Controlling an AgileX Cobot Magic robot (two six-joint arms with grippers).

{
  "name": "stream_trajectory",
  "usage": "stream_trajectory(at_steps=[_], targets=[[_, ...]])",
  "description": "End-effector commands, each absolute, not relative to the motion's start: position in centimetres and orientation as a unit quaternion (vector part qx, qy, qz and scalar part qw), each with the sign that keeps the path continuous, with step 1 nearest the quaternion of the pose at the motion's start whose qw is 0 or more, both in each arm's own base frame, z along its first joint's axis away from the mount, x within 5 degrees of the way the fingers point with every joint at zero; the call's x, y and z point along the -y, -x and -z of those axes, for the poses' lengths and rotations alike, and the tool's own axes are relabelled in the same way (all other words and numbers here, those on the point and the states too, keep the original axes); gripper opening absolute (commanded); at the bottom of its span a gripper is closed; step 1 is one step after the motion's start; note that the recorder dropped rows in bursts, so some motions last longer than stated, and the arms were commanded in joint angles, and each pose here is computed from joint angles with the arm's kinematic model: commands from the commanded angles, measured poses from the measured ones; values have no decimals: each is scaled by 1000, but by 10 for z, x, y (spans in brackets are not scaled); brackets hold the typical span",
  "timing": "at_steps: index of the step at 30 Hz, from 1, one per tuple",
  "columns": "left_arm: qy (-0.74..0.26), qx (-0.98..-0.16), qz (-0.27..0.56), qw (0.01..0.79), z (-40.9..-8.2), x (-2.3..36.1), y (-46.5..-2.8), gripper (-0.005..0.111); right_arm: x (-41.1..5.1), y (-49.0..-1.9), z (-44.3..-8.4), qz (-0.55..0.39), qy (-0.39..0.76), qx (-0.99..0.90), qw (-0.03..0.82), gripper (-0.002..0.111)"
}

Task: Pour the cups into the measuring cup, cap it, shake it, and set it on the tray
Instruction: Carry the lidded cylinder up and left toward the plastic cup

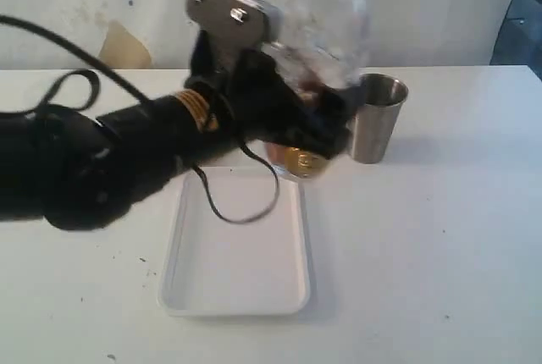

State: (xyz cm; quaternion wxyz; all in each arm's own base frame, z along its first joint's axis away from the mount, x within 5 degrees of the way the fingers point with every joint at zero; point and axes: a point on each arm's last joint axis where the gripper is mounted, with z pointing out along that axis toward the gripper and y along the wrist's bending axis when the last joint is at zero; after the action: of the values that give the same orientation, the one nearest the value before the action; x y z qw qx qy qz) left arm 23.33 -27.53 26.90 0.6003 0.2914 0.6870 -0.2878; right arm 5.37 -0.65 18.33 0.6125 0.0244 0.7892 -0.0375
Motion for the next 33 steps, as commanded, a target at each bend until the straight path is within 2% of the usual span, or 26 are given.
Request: stream_trajectory(at_steps=[1,2,5,6,8,10,14,16,18,20,22,25,26,29,31,33], targets=[[-403,-607,351,588,-290,287,-204,0,6,-53,-183,34,-25,-788,614,0],[-392,-614,346,592,-291,286,-206,0,6,-53,-183,33,-24,-788,614,0],[-262,-664,319,624,-292,263,-239,0,6,-53,-183,33,-24,-788,614,0],[-260,-663,331,620,-293,263,-239,0,6,-53,-183,33,-24,-788,614,0],[-351,-613,366,606,-300,276,-215,0,6,-53,-183,33,-24,-788,614,0],[-399,-589,358,605,-302,283,-202,0,6,-53,-183,33,-24,-788,614,0],[-254,-675,285,632,-293,254,-246,0,6,-53,-183,33,-24,-788,614,0],[-271,-675,298,618,-293,254,-244,0,6,-53,-183,33,-24,-788,614,0],[-363,-632,326,602,-298,270,-219,0,6,-53,-183,33,-24,-788,614,0],[-400,-603,351,595,-301,279,-203,0,6,-53,-183,33,-24,-788,614,0],[-375,-611,327,616,-303,276,-209,0,6,-53,-183,33,-24,-788,614,0],[-285,-653,309,630,-300,261,-234,0,6,-53,-183,33,-24,-788,614,0],[-288,-652,317,625,-300,261,-233,0,6,-53,-183,33,-24,-788,614,0],[-392,-600,348,604,-301,279,-206,0,6,-53,-183,33,-24,-788,614,0],[-383,-602,341,612,-302,280,-207,0,6,-53,-183,33,-24,-788,614,0],[-318,-634,323,627,-300,269,-225,0,6,-53,-183,33,-24,-788,614,0]])
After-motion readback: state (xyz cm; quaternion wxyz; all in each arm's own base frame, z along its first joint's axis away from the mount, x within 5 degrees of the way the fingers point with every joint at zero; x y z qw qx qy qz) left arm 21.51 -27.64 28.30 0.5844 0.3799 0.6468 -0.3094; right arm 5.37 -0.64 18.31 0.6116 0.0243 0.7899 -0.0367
